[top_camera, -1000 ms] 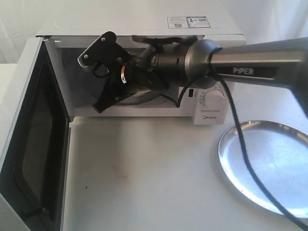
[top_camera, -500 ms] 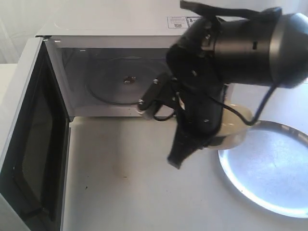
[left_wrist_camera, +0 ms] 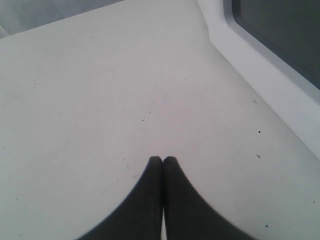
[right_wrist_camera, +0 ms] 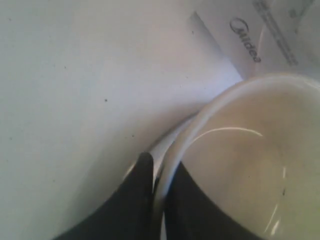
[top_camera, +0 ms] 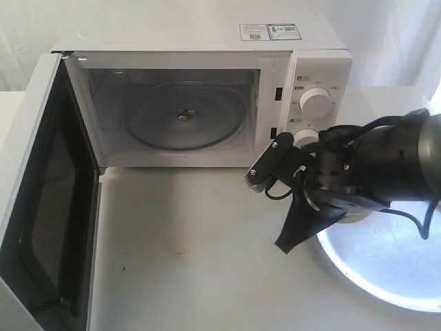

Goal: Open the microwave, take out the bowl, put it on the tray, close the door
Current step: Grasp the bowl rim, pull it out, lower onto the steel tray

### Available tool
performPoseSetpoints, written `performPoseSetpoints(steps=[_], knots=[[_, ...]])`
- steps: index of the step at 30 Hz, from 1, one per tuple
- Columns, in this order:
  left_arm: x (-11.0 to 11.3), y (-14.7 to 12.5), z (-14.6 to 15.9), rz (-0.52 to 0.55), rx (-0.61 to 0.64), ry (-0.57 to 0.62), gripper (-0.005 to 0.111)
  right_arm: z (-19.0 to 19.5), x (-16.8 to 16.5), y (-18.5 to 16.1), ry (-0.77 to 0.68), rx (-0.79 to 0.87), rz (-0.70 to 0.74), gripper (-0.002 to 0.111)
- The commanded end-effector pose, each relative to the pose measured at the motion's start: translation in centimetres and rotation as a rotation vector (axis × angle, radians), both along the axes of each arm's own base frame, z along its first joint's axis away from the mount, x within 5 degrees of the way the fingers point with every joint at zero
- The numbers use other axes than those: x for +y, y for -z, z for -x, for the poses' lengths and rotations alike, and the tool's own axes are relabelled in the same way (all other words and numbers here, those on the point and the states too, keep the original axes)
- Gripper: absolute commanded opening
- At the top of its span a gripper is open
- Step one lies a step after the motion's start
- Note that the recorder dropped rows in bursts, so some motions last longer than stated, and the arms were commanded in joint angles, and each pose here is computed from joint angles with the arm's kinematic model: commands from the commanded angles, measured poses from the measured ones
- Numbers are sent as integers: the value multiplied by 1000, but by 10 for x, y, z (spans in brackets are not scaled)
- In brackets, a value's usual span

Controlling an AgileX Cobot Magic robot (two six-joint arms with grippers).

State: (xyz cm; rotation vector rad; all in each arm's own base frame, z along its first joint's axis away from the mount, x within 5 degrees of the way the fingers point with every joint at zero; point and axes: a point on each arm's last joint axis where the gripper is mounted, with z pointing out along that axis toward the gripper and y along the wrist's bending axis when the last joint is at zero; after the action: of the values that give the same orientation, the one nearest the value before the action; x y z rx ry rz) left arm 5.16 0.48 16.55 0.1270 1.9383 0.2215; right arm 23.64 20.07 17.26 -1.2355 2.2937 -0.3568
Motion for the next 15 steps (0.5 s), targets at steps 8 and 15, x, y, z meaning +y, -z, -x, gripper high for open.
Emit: performPoseSetpoints(steps=[8, 15], knots=[[-1, -1, 0, 11, -4, 5, 0, -12, -15, 8, 105, -45, 77, 42], [-1, -1, 0, 11, -4, 5, 0, -10, -7, -10, 85, -83, -86, 50]])
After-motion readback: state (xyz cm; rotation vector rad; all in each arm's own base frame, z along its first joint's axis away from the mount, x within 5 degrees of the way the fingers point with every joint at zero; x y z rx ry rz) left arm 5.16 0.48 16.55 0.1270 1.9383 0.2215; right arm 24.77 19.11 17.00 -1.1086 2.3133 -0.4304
